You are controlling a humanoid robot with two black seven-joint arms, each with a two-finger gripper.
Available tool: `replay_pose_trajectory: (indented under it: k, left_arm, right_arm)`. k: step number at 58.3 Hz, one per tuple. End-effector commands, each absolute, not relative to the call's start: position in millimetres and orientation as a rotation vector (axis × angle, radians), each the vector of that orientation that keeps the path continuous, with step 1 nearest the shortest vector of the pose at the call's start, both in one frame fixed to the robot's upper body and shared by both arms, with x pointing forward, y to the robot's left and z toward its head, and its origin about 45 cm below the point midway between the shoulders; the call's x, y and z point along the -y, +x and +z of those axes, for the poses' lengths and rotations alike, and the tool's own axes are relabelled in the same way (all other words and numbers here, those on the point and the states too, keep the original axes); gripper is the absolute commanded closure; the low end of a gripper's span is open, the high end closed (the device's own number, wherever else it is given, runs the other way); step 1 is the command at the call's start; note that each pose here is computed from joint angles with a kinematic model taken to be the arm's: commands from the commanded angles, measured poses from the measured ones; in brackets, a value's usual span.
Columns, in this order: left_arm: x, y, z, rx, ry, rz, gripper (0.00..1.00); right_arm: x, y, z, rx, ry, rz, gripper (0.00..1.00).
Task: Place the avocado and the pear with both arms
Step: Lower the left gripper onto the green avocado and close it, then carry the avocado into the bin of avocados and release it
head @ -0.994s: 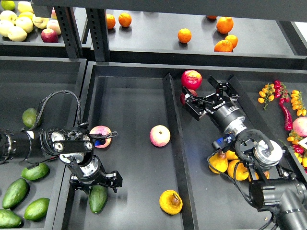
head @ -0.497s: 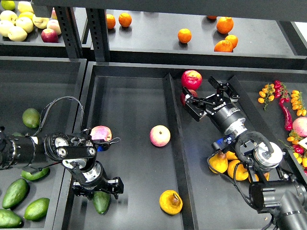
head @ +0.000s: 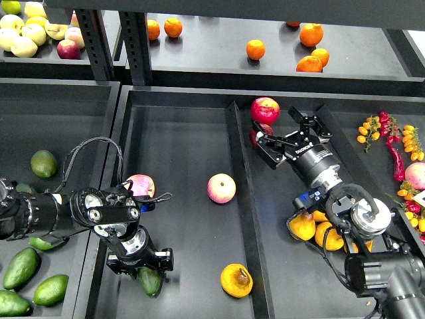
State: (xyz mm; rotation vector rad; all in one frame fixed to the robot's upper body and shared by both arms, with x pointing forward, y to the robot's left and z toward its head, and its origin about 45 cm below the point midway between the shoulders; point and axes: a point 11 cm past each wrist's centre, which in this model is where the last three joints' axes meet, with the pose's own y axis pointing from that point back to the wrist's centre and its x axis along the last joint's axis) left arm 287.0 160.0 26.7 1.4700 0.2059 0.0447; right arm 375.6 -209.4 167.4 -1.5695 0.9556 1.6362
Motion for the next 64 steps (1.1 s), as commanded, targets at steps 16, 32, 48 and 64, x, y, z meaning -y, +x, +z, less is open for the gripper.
replay_pose_trajectory:
  k: [16, 32, 48, 64]
  left_arm:
    - [-142.7, 302.5, 48.1, -0.243, 1.391, 0.087, 0.93]
    - [-150.4, 356.7, 97.8, -0.190, 1.333, 0.223, 0.93]
    - [-201.6, 402.6, 146.8, -0.225, 1.257, 0.429, 0.92]
    - [-320.2, 418.5, 182.1, -0.320, 1.231, 0.704, 0.91]
  right_arm:
    - [206.8, 374.8, 167.8, -0.945, -1.584, 1.631, 0.01]
    - [205.4, 374.7, 171.0, -0.928, -1.601, 1.613, 0.01]
    - [205.2, 368.5, 171.7, -0.917, -1.603, 1.608, 0.01]
    - [203.0, 367.7, 197.0, -0.858, -1.642, 1.545, 0.01]
